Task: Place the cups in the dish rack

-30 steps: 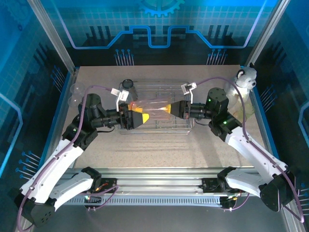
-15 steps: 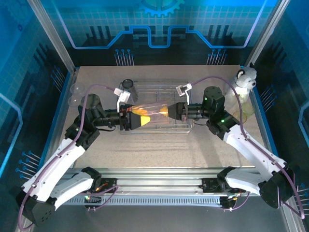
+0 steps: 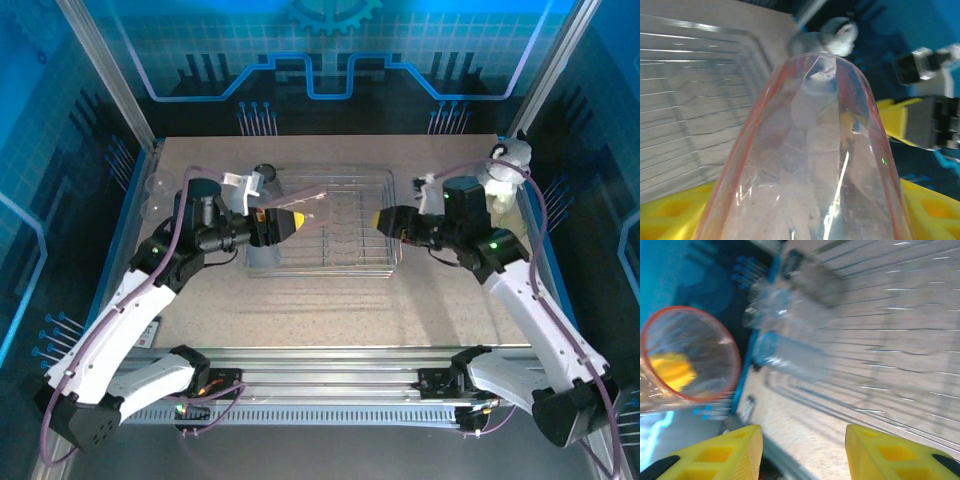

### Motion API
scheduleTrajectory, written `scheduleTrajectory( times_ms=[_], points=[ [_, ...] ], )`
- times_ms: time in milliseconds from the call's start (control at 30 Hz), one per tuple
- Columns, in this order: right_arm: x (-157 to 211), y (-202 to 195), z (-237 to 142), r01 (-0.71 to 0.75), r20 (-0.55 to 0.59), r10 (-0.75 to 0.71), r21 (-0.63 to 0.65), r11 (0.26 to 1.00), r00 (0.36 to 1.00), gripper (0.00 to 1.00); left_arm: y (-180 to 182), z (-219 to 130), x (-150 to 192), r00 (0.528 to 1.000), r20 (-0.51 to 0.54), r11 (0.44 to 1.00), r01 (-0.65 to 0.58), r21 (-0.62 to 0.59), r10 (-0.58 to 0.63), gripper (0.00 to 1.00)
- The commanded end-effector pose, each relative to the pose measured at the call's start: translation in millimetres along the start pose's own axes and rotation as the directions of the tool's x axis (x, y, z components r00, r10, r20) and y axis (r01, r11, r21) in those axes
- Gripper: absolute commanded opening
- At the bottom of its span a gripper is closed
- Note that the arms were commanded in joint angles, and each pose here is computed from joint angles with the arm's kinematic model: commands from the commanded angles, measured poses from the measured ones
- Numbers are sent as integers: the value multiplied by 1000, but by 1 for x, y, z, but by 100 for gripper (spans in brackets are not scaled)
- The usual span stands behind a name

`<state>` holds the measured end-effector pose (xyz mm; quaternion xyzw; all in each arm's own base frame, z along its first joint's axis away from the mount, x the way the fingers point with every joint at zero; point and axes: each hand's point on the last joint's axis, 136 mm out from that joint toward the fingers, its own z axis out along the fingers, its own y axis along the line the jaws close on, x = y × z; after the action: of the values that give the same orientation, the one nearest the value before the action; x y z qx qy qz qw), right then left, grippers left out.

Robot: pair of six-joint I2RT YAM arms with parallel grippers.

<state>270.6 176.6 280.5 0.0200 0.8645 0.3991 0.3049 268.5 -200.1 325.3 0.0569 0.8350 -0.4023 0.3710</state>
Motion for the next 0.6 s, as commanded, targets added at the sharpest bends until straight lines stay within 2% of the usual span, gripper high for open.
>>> scheduleTrajectory(
  times_ms=[0, 133, 333, 567],
  points=[
    [15, -47, -25, -42, 56, 32, 194, 980, 998, 48, 31, -14, -10, 1000, -10, 970, -8, -243, 6, 5],
    [12, -60, -42, -81, 155, 48, 212, 974, 987, 49, 43, -5, -17, 997, -82, 932, -33, -360, 3, 6],
    [17, -68, -48, -94, 148, 62, 222, 970, 987, 50, 66, 18, -21, 972, -235, 862, -137, -488, 21, 7],
    [16, -77, -51, -95, 157, 56, 251, 963, 986, 50, 84, 58, -18, 910, -414, 824, -243, -512, 11, 4]
  ],
)
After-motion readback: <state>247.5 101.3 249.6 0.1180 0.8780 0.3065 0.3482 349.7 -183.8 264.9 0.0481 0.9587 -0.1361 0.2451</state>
